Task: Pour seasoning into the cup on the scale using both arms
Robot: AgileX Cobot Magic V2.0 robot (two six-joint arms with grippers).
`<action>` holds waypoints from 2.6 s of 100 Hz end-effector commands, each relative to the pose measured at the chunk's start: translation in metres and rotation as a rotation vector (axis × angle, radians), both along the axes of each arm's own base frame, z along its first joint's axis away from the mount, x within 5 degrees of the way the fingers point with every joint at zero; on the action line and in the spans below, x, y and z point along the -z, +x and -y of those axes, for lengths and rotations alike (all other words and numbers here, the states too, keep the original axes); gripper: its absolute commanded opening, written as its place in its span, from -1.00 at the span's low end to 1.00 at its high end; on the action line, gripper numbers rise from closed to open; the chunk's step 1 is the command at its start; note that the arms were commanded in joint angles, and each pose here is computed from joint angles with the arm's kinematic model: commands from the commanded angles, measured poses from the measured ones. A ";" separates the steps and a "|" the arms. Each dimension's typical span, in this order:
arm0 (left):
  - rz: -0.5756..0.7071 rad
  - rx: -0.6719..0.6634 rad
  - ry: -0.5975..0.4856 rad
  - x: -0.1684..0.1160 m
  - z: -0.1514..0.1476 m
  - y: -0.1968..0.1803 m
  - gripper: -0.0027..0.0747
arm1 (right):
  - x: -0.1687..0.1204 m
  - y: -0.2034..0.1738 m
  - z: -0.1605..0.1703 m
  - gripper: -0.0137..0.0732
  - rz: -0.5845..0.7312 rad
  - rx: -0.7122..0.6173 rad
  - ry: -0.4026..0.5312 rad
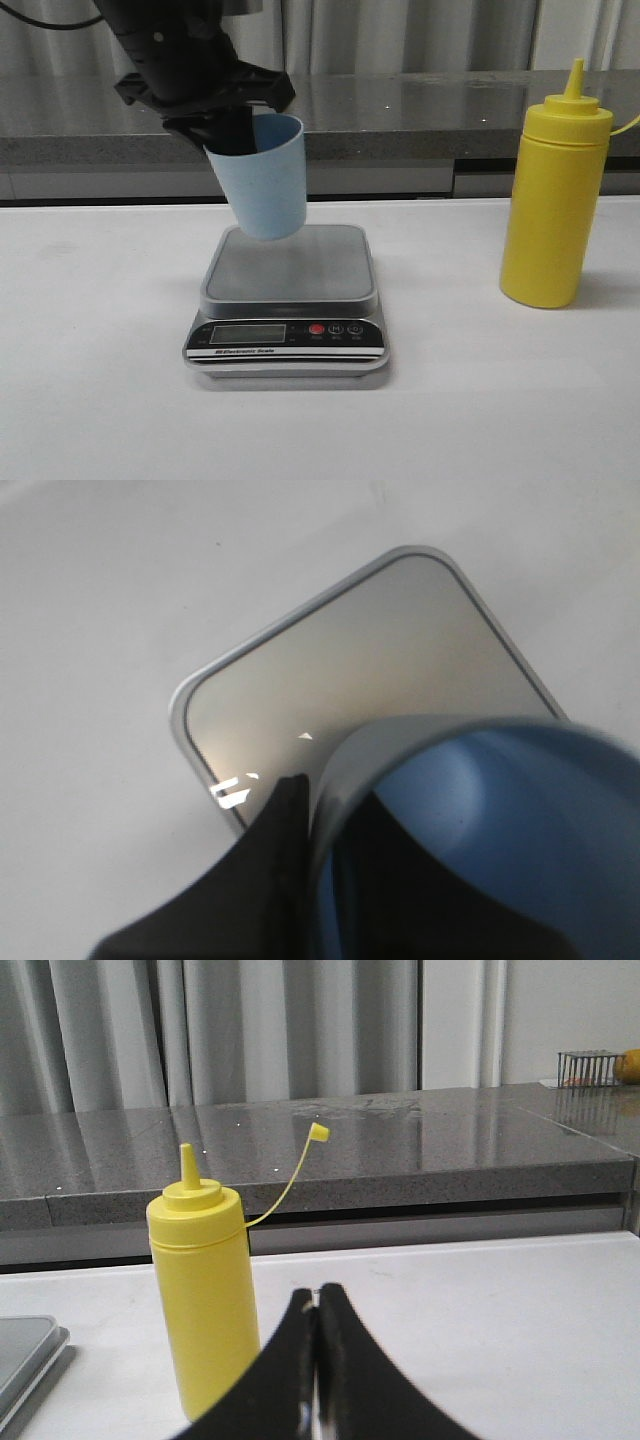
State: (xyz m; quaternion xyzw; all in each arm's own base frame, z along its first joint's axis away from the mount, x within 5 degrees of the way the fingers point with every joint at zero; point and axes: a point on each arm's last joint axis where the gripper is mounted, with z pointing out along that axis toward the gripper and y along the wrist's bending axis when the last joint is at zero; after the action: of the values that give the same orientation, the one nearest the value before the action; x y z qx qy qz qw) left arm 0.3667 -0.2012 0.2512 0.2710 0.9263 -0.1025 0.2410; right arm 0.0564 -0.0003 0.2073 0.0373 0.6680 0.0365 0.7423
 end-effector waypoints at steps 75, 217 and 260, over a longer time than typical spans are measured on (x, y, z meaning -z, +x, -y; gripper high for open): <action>0.084 0.010 -0.096 -0.026 0.017 0.003 -0.01 | -0.014 -0.004 -0.001 -0.83 0.117 -0.001 -0.015; 0.599 -0.119 -0.401 -0.089 -0.106 -0.200 -0.98 | -0.014 -0.004 -0.001 -0.83 0.117 -0.001 -0.015; 0.664 -0.122 -0.441 -0.046 -0.141 -0.264 -0.98 | -0.014 -0.004 -0.001 -0.83 0.117 -0.001 -0.017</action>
State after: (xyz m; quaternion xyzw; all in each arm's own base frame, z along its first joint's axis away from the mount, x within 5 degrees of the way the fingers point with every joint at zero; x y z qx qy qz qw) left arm 0.1075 -0.0644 0.2886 0.1991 0.8006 -0.1764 0.5369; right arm 0.0564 -0.0003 0.2073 0.0373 0.6680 0.0365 0.7423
